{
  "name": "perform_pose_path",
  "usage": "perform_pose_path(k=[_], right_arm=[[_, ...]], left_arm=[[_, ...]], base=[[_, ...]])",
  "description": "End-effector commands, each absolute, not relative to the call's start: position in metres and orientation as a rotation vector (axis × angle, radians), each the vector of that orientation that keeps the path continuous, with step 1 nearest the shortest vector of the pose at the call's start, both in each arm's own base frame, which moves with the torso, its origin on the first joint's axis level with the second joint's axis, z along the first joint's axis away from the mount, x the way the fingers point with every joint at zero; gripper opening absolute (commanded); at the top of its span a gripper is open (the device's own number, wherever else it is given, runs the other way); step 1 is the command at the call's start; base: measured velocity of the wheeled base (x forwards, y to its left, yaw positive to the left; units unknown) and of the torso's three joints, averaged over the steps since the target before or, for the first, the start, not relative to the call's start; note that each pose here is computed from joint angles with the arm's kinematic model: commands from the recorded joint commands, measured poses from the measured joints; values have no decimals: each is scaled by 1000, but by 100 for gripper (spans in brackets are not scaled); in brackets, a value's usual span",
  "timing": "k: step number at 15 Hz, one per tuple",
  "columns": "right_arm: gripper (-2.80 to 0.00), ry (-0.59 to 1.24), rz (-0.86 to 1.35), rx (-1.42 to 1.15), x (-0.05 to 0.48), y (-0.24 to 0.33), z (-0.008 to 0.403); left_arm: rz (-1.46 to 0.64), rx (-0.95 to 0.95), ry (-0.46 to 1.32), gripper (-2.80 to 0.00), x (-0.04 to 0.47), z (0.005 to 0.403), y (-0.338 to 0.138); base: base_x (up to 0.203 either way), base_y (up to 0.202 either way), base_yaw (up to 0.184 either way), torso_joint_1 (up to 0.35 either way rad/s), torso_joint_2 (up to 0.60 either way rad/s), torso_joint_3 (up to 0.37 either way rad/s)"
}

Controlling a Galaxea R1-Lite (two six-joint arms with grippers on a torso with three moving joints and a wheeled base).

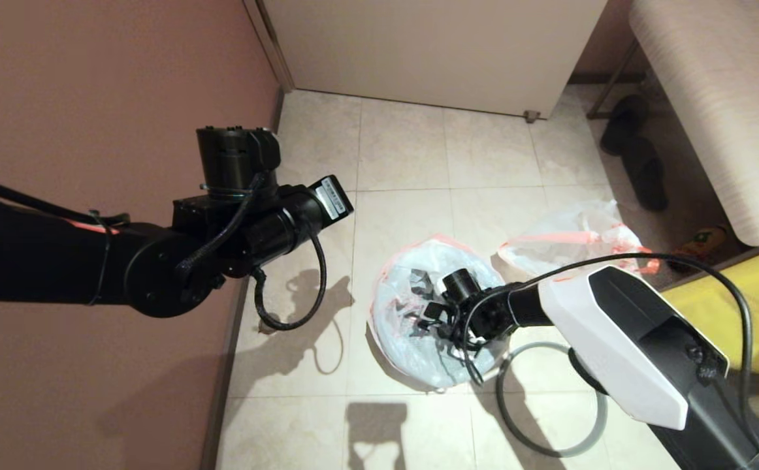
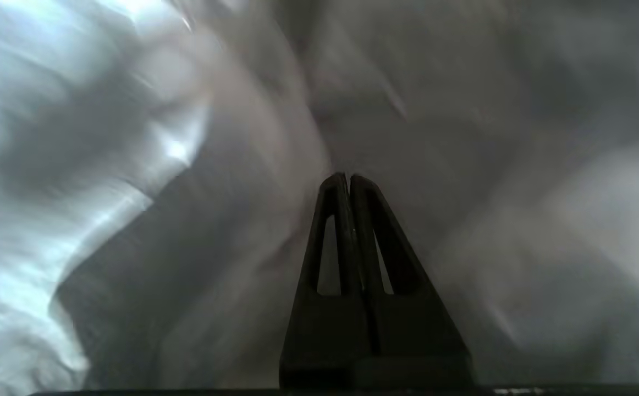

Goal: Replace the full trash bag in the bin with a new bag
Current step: Put the new garbage bag on the trash can

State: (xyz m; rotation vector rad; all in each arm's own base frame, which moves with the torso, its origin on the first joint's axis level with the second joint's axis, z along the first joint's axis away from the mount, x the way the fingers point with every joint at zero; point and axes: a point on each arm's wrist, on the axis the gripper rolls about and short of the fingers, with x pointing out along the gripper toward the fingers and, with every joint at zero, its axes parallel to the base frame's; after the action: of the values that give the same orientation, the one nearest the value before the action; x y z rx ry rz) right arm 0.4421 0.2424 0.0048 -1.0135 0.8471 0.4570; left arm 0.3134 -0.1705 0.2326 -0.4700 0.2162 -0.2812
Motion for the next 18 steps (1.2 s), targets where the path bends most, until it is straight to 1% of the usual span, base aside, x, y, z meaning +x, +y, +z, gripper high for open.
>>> perform_pose_path(k=[1,4,6,9,10,12,15,18], right_arm=[[-280,918,443,-1048,433,229,36],[-280,1124,392,-1151,421,202,41],[-280,1231,366,-1210,413,191,45],[-280,1150,387,-1158,416,199,51],[-280,1091,419,-1106,421,206,47],[-280,1016,462,-1039,431,218,25],[-280,1045,492,-1043,433,222,-11],[-280,1030,529,-1009,438,220,-22]], left_arm=[[-286,-473,216,-280,312,232,-172],[-297,-471,227,-280,310,230,-176],[-297,-469,227,-280,310,230,-176],[-300,-468,229,-280,309,229,-177],[-299,-467,232,-280,310,229,-178],[-298,-466,235,-280,311,227,-178],[-293,-459,253,-280,315,220,-181],[-291,-457,258,-280,316,217,-181]], base=[[0,0,0,0,0,0],[0,0,0,0,0,0],[0,0,0,0,0,0],[0,0,0,0,0,0],[0,0,0,0,0,0],[0,0,0,0,0,0],[0,0,0,0,0,0],[0,0,0,0,0,0]])
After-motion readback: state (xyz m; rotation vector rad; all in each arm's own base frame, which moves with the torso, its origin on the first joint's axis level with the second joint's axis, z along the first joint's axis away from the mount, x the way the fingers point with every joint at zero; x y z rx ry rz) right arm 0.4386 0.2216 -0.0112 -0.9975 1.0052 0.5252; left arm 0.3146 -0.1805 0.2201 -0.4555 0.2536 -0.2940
